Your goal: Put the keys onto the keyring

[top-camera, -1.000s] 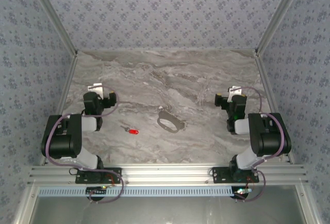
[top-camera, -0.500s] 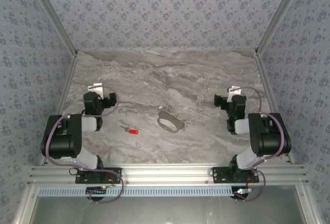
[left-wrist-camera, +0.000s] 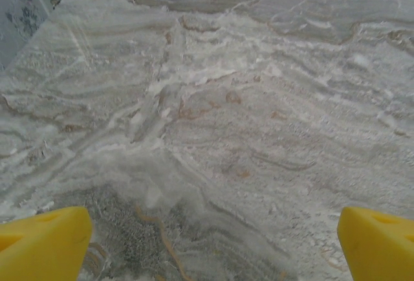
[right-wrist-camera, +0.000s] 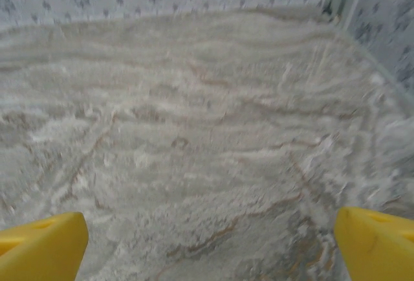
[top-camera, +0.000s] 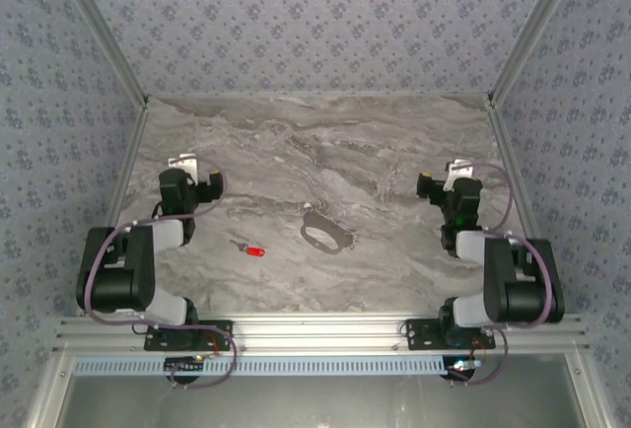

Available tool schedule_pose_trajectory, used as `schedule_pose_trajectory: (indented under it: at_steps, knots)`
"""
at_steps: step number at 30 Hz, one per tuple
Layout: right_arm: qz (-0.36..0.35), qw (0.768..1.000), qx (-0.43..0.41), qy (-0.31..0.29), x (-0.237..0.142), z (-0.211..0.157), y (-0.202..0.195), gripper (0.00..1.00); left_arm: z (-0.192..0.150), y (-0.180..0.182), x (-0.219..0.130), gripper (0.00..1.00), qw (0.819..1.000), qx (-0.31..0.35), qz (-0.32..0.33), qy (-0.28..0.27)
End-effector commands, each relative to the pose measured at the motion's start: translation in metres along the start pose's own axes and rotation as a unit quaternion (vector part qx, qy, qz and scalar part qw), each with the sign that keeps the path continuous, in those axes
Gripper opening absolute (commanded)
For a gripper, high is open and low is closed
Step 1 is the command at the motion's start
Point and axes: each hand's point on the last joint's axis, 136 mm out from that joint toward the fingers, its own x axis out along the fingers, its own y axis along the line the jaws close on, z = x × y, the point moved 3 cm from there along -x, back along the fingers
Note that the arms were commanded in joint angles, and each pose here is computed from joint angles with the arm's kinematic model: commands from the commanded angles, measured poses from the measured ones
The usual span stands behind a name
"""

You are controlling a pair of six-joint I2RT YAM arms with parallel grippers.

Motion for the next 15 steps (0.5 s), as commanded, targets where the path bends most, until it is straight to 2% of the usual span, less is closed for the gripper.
schedule_pose_trajectory:
  at_steps: [1, 3, 5, 7, 9, 15]
  knots:
    - [-0.019, 0.999, 0.039, 0.011, -0.012, 0.027, -0.006, 1.0, 0.019, -0.001, -0.008, 0.98, 1.0, 0.015, 0.016, -0.003]
    - [-0.028, 0.993, 0.113, 0.008, -0.022, 0.042, -0.015, 1.0, 0.027, -0.002, -0.013, 0.98, 1.0, 0.017, 0.025, -0.001]
    - [-0.032, 0.975, 0.22, 0.013, -0.03, 0.046, -0.027, 1.0, 0.037, -0.005, -0.019, 0.98, 0.999, 0.011, 0.029, 0.01]
    - [0.007, 0.96, 0.278, 0.022, -0.034, 0.05, -0.029, 1.0, 0.047, -0.011, -0.026, 0.98, 1.0, 0.001, 0.024, 0.015]
    - [0.049, 0.951, 0.302, 0.038, -0.037, 0.051, -0.024, 1.0, 0.059, -0.02, -0.035, 0.98, 1.0, -0.011, 0.017, 0.009]
    - [0.144, 0.943, 0.29, 0.083, -0.049, 0.041, 0.009, 0.97, 0.079, -0.06, -0.071, 0.98, 0.998, -0.046, -0.025, 0.022]
